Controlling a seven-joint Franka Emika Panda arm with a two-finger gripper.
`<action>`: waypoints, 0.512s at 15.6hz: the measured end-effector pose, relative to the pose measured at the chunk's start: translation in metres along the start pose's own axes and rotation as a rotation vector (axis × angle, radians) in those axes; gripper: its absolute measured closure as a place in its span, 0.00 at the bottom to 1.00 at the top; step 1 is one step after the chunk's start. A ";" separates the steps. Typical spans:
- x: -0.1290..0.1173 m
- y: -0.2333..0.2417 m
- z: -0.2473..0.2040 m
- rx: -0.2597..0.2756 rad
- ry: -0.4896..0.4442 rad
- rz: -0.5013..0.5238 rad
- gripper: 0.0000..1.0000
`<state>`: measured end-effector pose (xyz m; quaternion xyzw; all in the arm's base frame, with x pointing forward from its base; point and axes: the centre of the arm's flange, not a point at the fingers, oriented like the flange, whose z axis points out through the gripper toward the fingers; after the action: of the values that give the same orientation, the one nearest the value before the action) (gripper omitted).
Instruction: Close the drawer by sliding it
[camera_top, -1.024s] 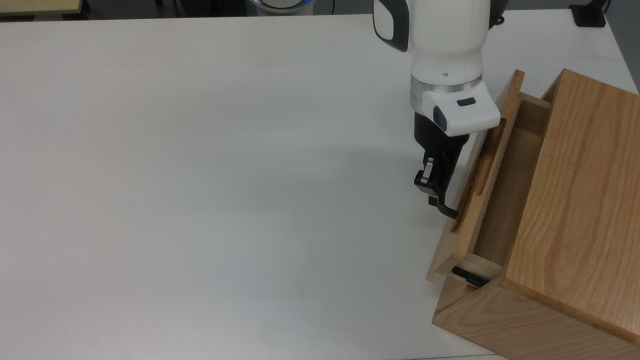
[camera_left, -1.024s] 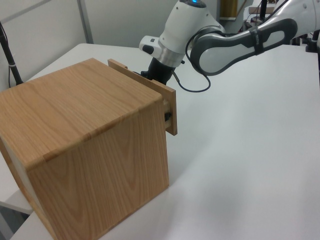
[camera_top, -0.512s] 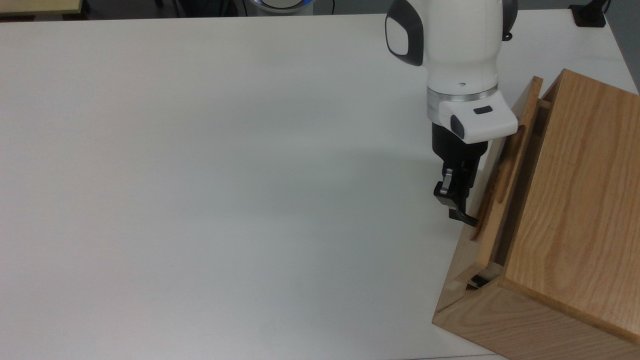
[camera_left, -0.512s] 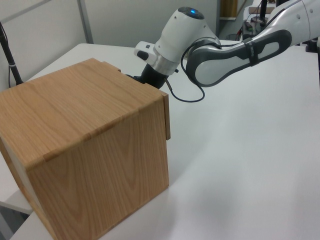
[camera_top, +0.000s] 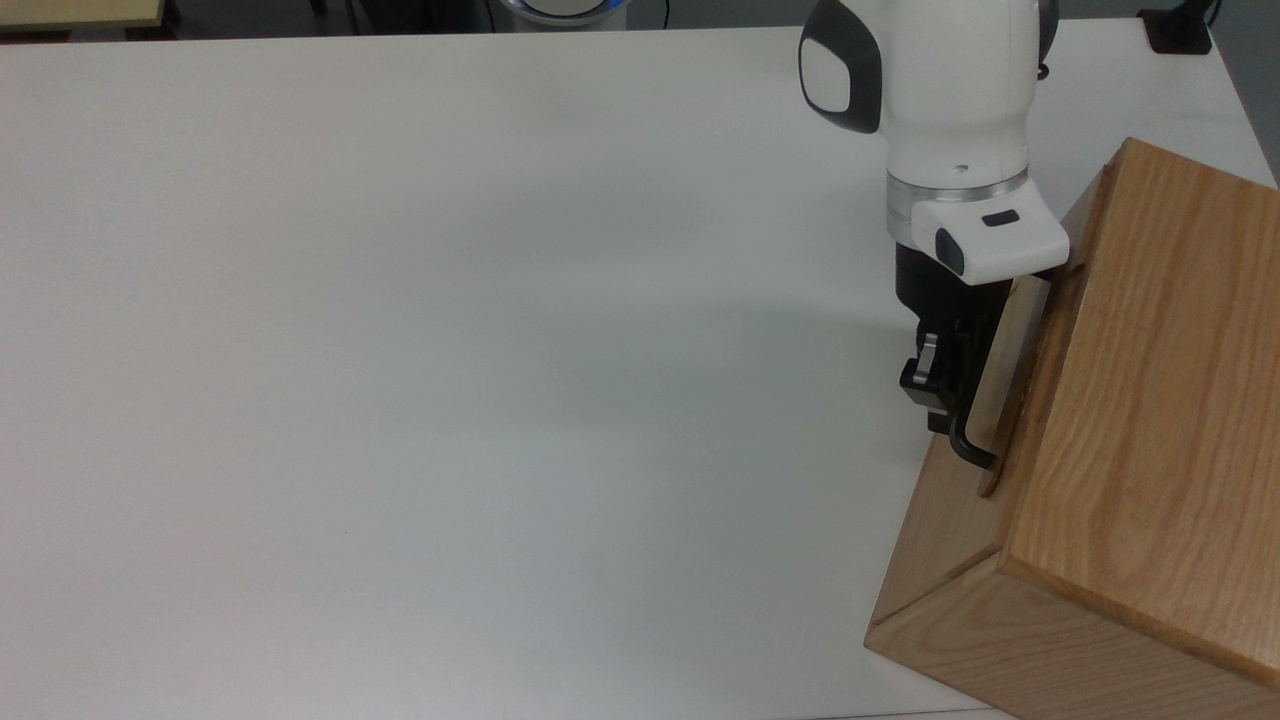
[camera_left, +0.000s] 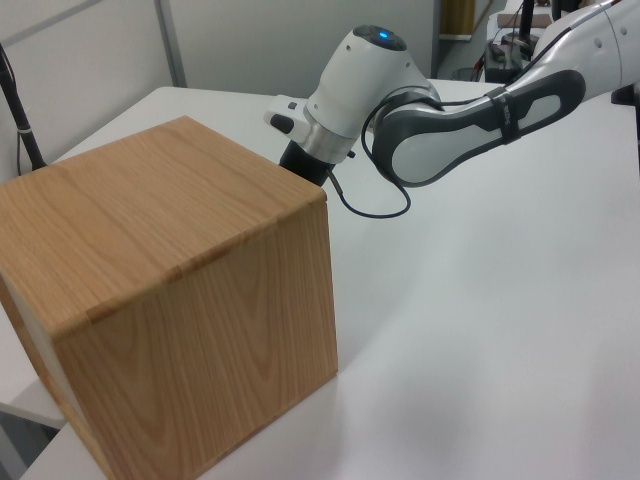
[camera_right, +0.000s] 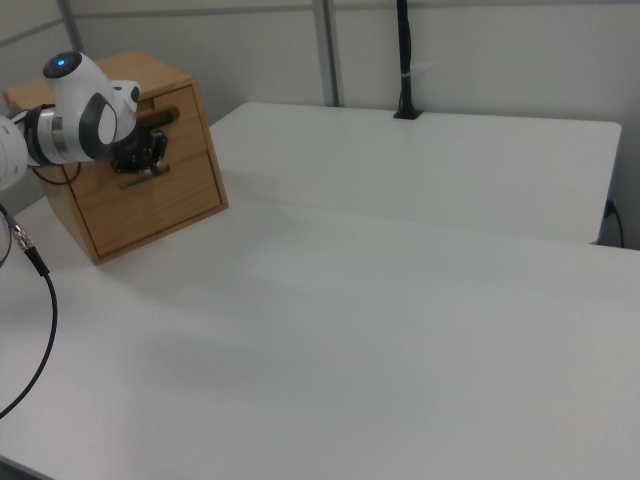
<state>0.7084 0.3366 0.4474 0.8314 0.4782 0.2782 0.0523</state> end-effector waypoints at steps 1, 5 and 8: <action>0.002 0.001 -0.003 -0.003 0.006 0.007 0.99; 0.001 0.024 -0.039 -0.021 0.044 0.073 0.95; -0.023 0.045 -0.078 0.018 0.015 0.146 0.81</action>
<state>0.6940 0.2794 0.5189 0.8625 0.4191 0.2829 0.0209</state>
